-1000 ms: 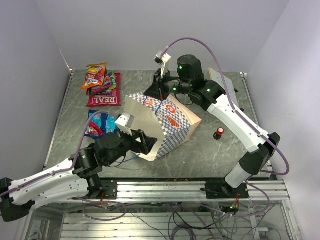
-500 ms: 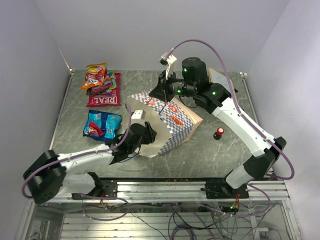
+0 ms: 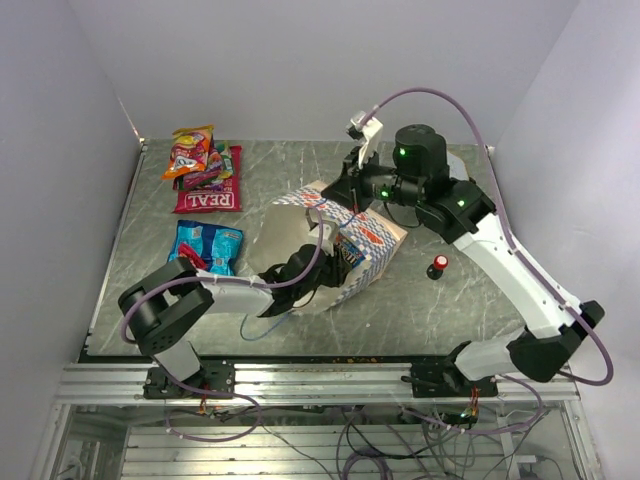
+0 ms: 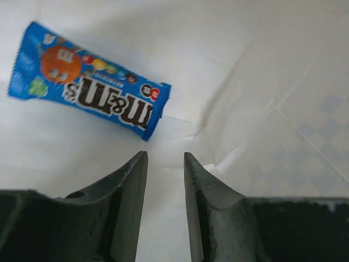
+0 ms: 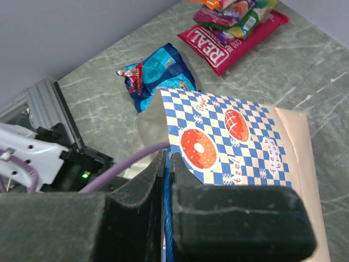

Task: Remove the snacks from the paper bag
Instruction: Take out the snack from the paper bag.

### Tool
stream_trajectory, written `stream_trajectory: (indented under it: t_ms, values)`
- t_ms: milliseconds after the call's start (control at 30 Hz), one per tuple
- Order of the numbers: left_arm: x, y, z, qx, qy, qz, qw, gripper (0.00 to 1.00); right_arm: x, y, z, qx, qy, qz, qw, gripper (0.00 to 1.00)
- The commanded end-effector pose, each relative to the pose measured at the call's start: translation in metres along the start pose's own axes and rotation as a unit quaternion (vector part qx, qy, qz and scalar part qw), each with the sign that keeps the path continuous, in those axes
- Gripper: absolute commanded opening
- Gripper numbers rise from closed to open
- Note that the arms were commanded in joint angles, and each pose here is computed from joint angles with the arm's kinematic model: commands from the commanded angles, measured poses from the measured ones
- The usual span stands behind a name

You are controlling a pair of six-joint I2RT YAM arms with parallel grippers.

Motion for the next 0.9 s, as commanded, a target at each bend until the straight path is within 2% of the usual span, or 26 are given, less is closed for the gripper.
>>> stream_trajectory:
  t_ms: [0,100,200,267,433,467,567,700,800,833,867]
  values:
    - [0.020,-0.022,-0.009,-0.061,-0.047,-0.015,0.997,0.44,0.002,0.009,0.016,0.039,-0.008,0.019,0.999,0.00]
    - [0.019,-0.022,-0.011,-0.059,-0.048,-0.023,0.997,0.47,0.001,0.010,0.014,0.046,-0.004,0.014,0.999,0.00]
    - [0.016,-0.013,-0.006,-0.034,-0.050,-0.057,0.997,0.53,-0.004,0.008,0.012,0.043,0.004,0.010,0.999,0.00]
    - [0.015,-0.007,-0.003,-0.025,-0.048,-0.104,0.993,0.59,-0.008,0.008,0.013,0.047,0.007,0.009,0.999,0.00]
    - [0.015,0.003,-0.011,-0.009,0.005,-0.241,0.970,0.72,-0.012,0.008,0.012,0.058,0.016,0.007,0.998,0.00]
    - [0.015,0.005,-0.014,-0.005,0.010,-0.260,0.965,0.79,-0.012,0.009,0.012,0.061,0.018,0.008,0.998,0.00]
    - [0.014,0.010,-0.027,0.008,0.028,-0.301,0.953,0.83,-0.011,0.009,0.011,0.068,0.021,0.011,0.997,0.00]
    - [0.012,0.014,-0.045,0.005,0.043,-0.336,0.941,0.83,-0.007,0.011,0.010,0.076,0.018,0.015,0.997,0.00]
    - [0.013,0.018,-0.061,0.013,0.076,-0.348,0.934,0.84,-0.003,0.014,0.009,0.088,0.007,0.008,0.996,0.00]
    - [0.012,0.021,-0.066,0.018,0.095,-0.342,0.935,0.86,-0.002,0.015,0.008,0.096,0.004,0.005,0.995,0.00]
    - [0.014,0.024,-0.071,0.026,0.108,-0.336,0.935,0.92,-0.001,0.016,0.005,0.104,0.000,0.002,0.995,0.00]
Point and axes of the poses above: each gripper's point midway between its finger pads, its own z axis back along the fingers, its own y axis along the line the jaws close on, x = y × z, the point moved 10 cm from there along z, back along the fingers, and after that the axes turned 10 degrees about -z, right-handed, at the moved point
